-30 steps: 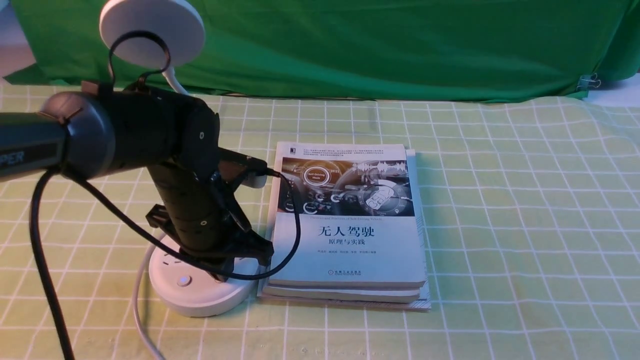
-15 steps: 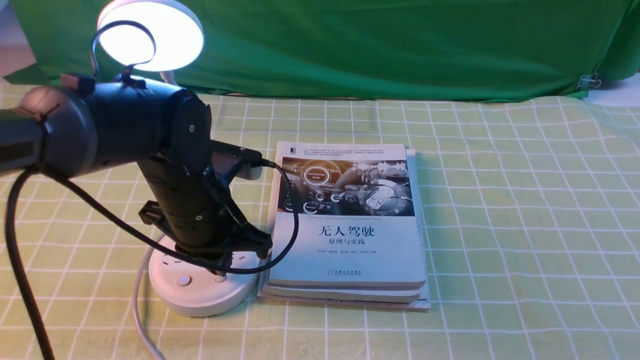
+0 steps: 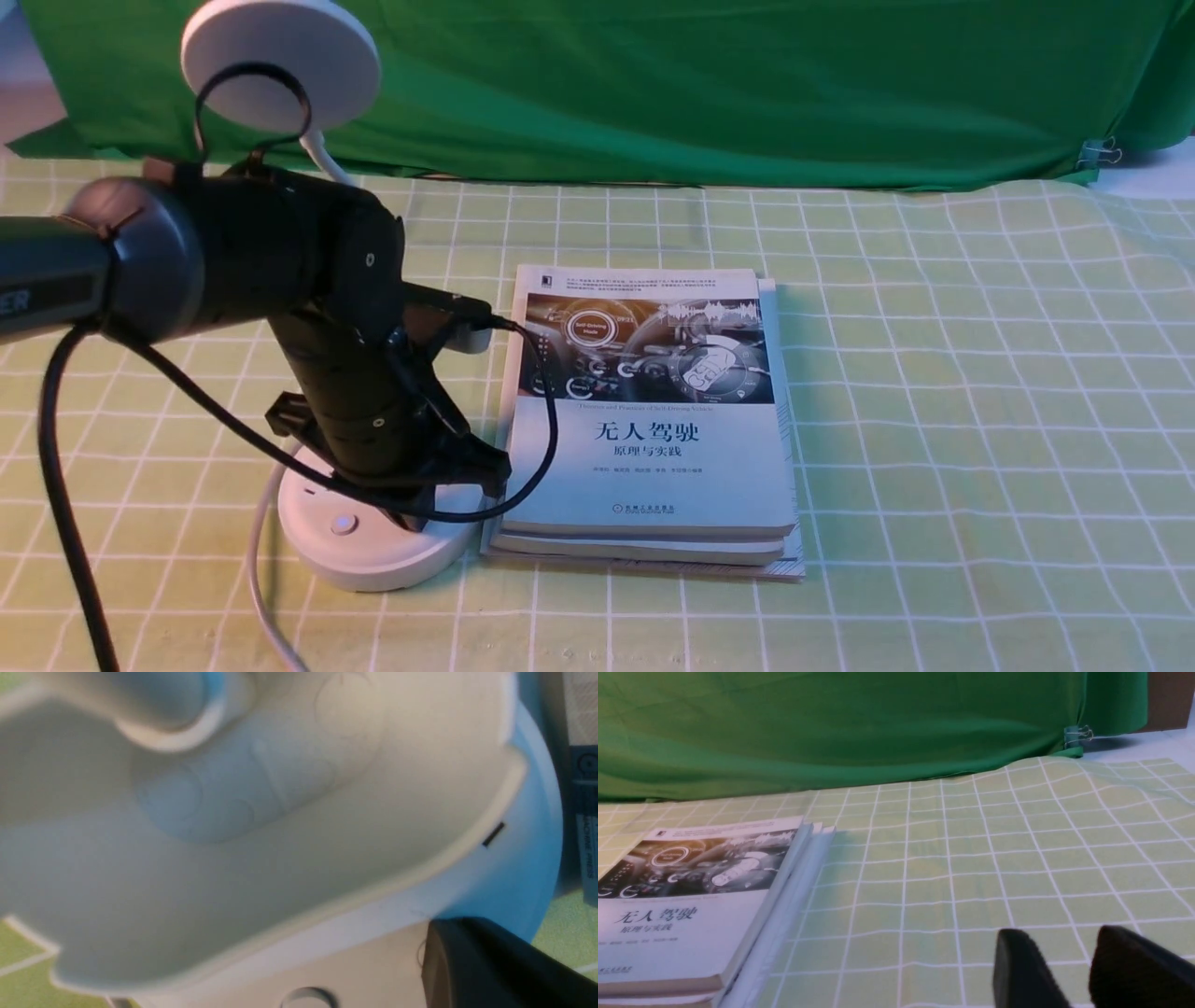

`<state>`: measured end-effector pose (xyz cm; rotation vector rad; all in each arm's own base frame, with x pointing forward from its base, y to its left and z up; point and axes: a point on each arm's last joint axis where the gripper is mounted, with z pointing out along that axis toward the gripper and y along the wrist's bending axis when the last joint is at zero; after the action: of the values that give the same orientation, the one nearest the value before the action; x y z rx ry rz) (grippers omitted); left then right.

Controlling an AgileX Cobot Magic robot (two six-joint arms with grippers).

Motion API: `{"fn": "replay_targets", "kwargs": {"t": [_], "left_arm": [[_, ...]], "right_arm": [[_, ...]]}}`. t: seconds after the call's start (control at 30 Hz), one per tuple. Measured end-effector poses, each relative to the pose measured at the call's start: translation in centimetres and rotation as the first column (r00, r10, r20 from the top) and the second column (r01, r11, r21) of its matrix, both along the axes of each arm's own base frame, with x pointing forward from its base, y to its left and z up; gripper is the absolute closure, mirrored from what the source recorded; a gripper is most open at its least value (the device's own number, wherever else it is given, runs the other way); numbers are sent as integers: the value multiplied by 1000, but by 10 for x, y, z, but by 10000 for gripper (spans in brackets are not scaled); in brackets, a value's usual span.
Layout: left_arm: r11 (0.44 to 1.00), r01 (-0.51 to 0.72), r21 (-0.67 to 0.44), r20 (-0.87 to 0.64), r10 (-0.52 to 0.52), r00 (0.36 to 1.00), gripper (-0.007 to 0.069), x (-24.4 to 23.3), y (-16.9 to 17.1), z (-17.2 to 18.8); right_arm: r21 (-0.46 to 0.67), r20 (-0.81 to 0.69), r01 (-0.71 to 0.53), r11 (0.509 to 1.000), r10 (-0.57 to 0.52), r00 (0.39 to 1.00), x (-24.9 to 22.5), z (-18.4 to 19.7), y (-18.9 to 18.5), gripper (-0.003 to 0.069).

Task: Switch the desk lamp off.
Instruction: Use the left arm to press the button switch on the lamp holder

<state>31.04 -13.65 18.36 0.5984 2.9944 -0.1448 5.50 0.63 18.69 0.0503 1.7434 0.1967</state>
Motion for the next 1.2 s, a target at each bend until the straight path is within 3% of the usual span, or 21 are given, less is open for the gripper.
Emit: {"fn": "replay_targets", "kwargs": {"t": [0.43,1.2], "left_arm": [[1000,-6,-17,48,7,999,624,-7,3,17],[1000,-15,-11,28,16,999,624,-3,1,4]], "right_arm": [[-1,-1,0,1000,0,1000,0,0,0,420],[1,-1,0,1000,0,1000,0,0,0,420]]}}
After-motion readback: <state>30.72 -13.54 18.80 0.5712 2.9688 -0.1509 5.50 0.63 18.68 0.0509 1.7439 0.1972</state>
